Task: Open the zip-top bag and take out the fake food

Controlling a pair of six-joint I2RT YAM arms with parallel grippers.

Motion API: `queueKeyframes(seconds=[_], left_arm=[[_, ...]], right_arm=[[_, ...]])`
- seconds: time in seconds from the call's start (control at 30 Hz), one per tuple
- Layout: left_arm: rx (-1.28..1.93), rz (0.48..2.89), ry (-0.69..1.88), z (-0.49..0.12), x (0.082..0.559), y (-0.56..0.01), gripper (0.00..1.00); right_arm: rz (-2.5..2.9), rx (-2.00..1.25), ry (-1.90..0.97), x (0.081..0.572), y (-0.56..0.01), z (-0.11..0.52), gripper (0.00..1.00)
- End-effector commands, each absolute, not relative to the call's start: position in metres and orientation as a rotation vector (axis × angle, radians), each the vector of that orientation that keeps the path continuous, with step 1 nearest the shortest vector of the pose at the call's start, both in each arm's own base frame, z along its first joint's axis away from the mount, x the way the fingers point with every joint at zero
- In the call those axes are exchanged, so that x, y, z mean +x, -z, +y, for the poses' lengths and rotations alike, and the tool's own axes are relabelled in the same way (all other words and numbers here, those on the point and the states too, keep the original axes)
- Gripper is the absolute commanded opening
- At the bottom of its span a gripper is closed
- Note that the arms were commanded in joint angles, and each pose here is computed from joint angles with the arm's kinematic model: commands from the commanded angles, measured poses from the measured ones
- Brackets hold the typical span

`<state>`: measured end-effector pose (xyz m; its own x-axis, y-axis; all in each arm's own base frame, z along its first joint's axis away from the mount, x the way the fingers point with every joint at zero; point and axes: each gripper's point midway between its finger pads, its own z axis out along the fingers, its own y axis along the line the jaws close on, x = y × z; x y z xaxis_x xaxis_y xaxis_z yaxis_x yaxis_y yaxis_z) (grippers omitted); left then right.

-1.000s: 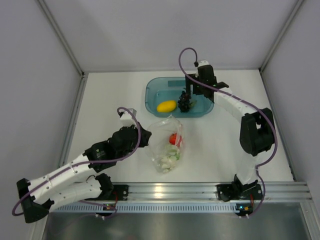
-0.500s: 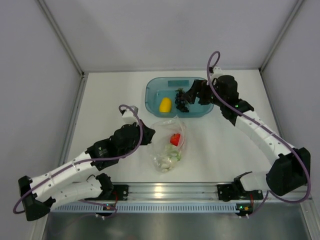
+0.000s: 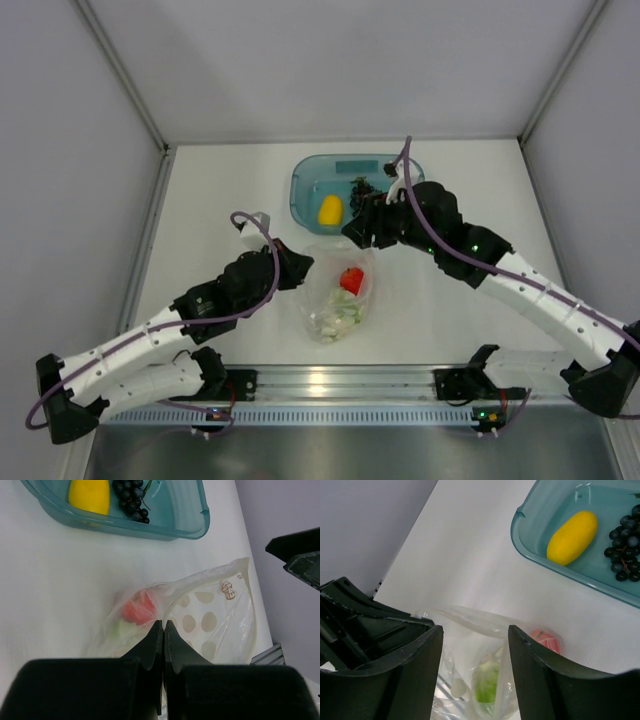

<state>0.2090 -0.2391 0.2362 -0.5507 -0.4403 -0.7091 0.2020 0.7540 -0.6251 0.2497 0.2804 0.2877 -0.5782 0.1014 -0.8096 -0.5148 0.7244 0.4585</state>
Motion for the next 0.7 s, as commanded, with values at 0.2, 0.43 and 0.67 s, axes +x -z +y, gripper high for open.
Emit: queueKeyframes(seconds=[0.2,0.43,0.67], left_arm=[[-0.311,1.899,0.946,-0.240,0.212,-0.251,0.00],[-0.423,1.858,0.979,-0.232,0.213,-0.250,0.00],[-0.550,1.799,0.997,-0.225,0.213,-0.250,0.00]], right_arm=[[2.107,-0.339,-0.665,0.213,-0.284,0.283,0.49],[2.163,-0.410,-0.668,0.186,-0.256,0.316,0.46],[2.231,-0.419,-0.661,0.187,-0.217,0.350,0.39]])
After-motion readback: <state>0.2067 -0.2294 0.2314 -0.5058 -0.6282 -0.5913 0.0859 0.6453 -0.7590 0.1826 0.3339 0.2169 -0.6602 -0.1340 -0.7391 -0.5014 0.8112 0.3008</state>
